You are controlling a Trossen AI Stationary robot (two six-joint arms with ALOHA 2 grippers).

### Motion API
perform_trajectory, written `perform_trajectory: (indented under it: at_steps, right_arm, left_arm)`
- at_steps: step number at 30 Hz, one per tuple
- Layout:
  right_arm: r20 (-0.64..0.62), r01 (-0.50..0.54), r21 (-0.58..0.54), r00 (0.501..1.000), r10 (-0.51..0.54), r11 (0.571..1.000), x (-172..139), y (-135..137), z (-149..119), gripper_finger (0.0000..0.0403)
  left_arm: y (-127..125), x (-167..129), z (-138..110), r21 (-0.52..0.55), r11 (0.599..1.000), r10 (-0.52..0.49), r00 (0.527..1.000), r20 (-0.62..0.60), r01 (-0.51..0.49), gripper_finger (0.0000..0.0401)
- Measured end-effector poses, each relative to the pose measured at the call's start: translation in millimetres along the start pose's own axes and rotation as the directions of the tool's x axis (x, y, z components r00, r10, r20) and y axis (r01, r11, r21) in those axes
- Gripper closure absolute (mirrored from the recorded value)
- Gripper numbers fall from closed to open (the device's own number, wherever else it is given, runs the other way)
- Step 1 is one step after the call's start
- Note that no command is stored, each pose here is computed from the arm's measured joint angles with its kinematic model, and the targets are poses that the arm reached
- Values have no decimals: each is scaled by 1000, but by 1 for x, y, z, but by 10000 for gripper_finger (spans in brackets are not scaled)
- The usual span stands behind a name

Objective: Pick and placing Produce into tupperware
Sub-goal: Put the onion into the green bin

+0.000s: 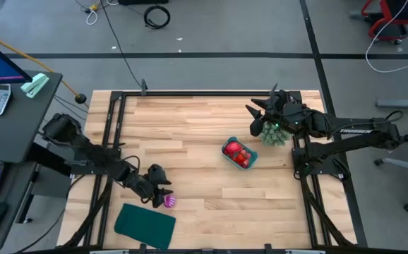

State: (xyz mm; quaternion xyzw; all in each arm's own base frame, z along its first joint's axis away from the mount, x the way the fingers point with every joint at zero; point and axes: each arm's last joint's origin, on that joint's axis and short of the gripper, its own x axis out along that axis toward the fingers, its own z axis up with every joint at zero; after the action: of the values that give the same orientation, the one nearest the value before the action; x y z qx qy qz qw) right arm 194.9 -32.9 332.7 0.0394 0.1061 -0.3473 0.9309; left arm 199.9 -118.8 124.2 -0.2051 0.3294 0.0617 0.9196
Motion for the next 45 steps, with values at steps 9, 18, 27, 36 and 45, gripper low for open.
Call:
perform_trajectory:
  at_steps: [9, 18, 27, 36, 45]
  right_arm:
    - [0, 0, 0, 1000, 0, 1000, 0, 0, 0, 243]
    - [0, 0, 0, 1000, 0, 1000, 0, 0, 0, 243]
    - [0, 0, 0, 1000, 0, 1000, 0, 0, 0, 243]
    - [-10, 1, -7, 1000, -1, 1000, 0, 0, -1, 243]
    - [-29, 4, -19, 1000, -5, 1000, 0, -1, -3, 243]
  left_arm:
    - [-2, 15, -13, 12, 1000, -13, 1000, -26, 13, 193]
    - [-4, 21, -15, 15, 999, -39, 999, -13, 39, 193]
    - [-10, 14, -5, -7, 995, -102, 994, 35, 102, 210]
    - [-33, -7, 10, 10, 956, -294, 955, 28, 293, 210]
    - [-45, -12, 1, 302, 923, -188, 965, -185, 238, 168]
